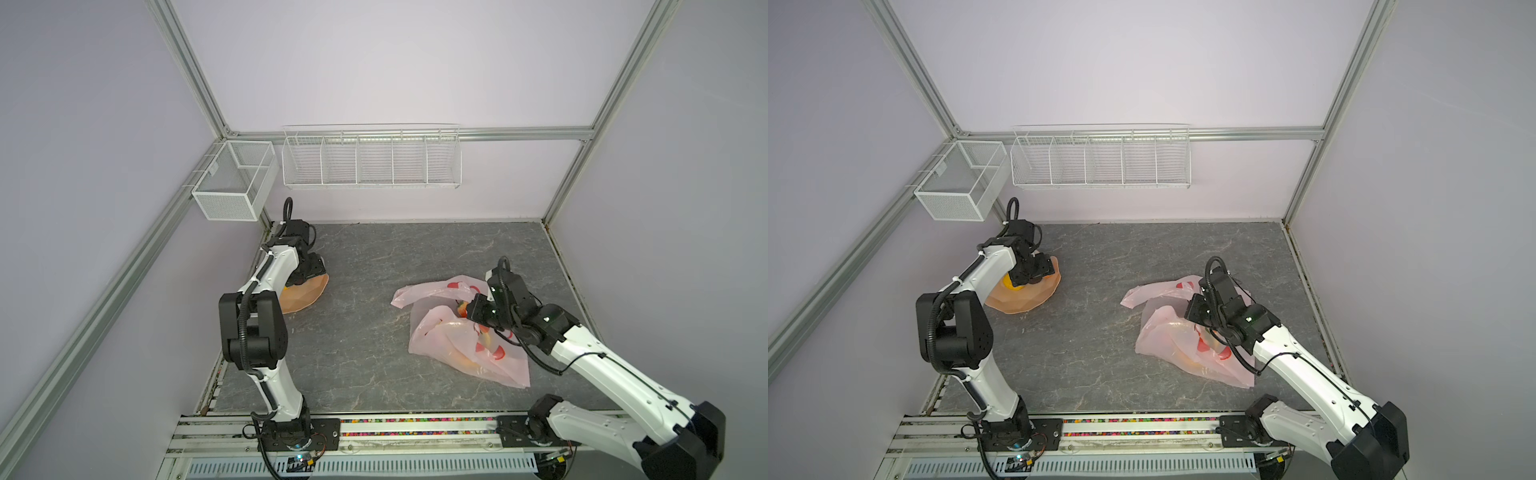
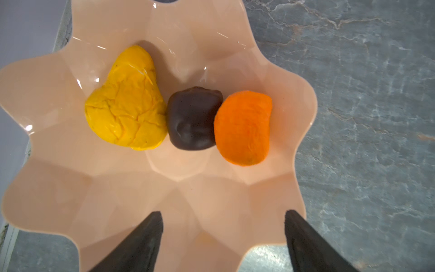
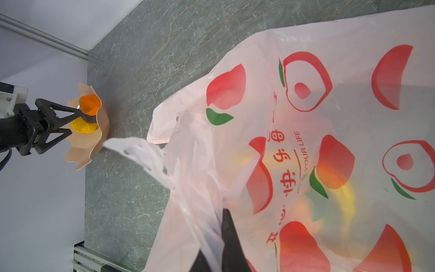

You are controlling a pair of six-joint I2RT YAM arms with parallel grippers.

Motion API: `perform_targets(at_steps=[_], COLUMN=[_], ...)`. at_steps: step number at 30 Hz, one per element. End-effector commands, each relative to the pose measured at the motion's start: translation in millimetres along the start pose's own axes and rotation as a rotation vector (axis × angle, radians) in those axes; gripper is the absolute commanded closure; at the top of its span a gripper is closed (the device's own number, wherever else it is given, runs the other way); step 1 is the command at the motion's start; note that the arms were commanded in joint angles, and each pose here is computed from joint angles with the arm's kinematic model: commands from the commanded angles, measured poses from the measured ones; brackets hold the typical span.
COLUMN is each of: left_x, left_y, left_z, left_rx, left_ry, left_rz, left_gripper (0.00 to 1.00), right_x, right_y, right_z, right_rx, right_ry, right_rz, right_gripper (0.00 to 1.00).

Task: Place the fruits into the plastic bag
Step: Pick up the fruit from the plate.

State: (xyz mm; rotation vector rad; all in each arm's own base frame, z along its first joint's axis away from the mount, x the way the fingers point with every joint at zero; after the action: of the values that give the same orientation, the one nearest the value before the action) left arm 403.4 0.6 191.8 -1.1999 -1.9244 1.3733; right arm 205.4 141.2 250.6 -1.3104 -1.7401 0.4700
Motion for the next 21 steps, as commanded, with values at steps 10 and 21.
perform_targets(at_steps=[10,21], left_x=[-14.7,-12.7], left_y=[21.4,36.8], left_z=[-28.6,-33.4], left_rx=[-0.017,0.007], left_ry=[-0.064,-0.083], left_rz=[0.110,0.123], left_gripper=[0.27,0.33], right_x=[0.4,0.9], right_y=[-5.0,-4.4], right_z=[-2.7,-3.7], right_rx=[-0.016,-0.018], right_ry=[0.004,0.008], right_rz=[0.007,0.008], right_gripper=[0.94,0.94])
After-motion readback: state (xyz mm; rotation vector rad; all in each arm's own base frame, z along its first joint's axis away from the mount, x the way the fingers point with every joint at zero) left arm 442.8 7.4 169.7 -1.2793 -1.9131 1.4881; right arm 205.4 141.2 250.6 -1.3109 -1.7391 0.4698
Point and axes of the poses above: each gripper's point midway between its finger pads, its own y axis out along the fingers, its own x axis along the line the jaws close on, z = x × y, the point moved 9 cm from there along -y, back along the fingers, and after that the axes turned 10 degrees about -y, right-handed, at the moved point
